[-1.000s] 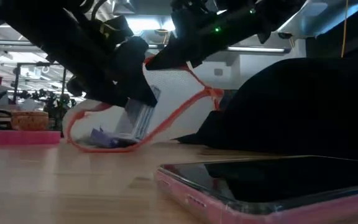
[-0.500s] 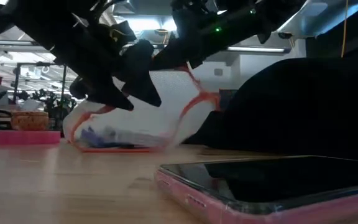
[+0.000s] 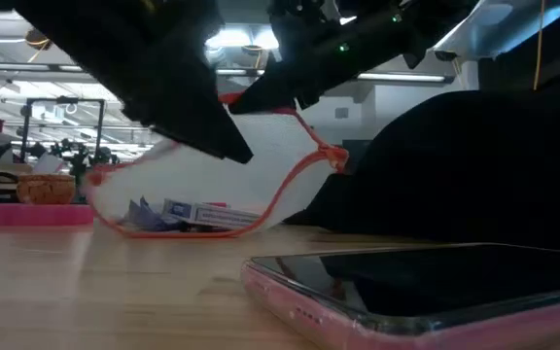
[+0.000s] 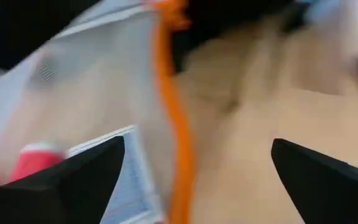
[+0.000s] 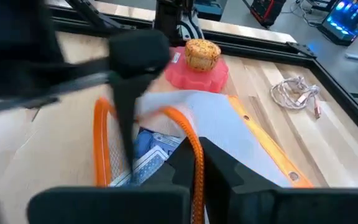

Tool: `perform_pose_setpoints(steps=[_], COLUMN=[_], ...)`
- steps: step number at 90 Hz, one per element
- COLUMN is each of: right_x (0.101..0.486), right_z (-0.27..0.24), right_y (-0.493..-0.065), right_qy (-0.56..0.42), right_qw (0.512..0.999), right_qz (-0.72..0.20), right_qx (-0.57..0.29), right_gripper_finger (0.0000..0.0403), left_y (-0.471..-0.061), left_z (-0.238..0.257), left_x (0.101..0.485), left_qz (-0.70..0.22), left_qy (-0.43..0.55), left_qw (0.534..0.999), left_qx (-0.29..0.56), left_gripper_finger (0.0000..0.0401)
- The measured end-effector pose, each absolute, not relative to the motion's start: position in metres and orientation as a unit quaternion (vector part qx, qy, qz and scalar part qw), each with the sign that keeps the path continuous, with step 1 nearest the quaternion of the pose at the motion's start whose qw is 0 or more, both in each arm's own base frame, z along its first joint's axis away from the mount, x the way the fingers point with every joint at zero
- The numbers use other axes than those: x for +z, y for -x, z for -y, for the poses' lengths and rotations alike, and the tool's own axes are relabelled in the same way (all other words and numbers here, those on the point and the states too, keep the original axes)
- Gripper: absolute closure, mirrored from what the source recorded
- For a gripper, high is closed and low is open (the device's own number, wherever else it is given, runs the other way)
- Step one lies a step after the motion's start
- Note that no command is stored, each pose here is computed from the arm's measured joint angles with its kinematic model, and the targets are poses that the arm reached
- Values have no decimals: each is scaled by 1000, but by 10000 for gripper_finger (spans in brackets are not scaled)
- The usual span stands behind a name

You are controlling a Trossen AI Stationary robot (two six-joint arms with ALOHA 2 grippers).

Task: Unpack backpack
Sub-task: Put the blue game card deck into the transparent white zip bag

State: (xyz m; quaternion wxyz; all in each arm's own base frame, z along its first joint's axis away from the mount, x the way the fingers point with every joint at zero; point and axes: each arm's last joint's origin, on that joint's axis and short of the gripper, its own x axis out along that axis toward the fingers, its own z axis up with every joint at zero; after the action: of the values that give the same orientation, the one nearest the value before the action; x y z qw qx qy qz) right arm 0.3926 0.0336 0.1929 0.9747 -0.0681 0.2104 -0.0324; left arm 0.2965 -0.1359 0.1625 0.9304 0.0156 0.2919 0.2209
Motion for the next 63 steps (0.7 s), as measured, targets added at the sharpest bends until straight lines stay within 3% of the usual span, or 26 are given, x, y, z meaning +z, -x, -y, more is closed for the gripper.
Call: perform_pose_setpoints(steps=[12,23,37,58,63], right_x=[193,193,193,192,192], right_z=[-33,-33,-33,-33,-33], right_y=[-393,-393,-393,-392,-392], right_qy=[69,69,69,70,70], right_qw=[974,974,974,974,974], right_qz=[-211,-211,-211,-213,-213], right_qx=[-36,-37,-38,-41,-41], right_gripper_finger=[403,403,403,403,403], left_y=[-294,-290,-288,-286,-284], left_z=[142,139,135,124,120], left_x=[160,156,153,148,147], left_qz=[-330,-356,-375,-418,-430], left_qy=[-22,-5,-1,14,14], left_qw=[930,919,910,889,881], left_qx=[160,168,176,184,196], left_gripper_finger=[21,68,169,368,389])
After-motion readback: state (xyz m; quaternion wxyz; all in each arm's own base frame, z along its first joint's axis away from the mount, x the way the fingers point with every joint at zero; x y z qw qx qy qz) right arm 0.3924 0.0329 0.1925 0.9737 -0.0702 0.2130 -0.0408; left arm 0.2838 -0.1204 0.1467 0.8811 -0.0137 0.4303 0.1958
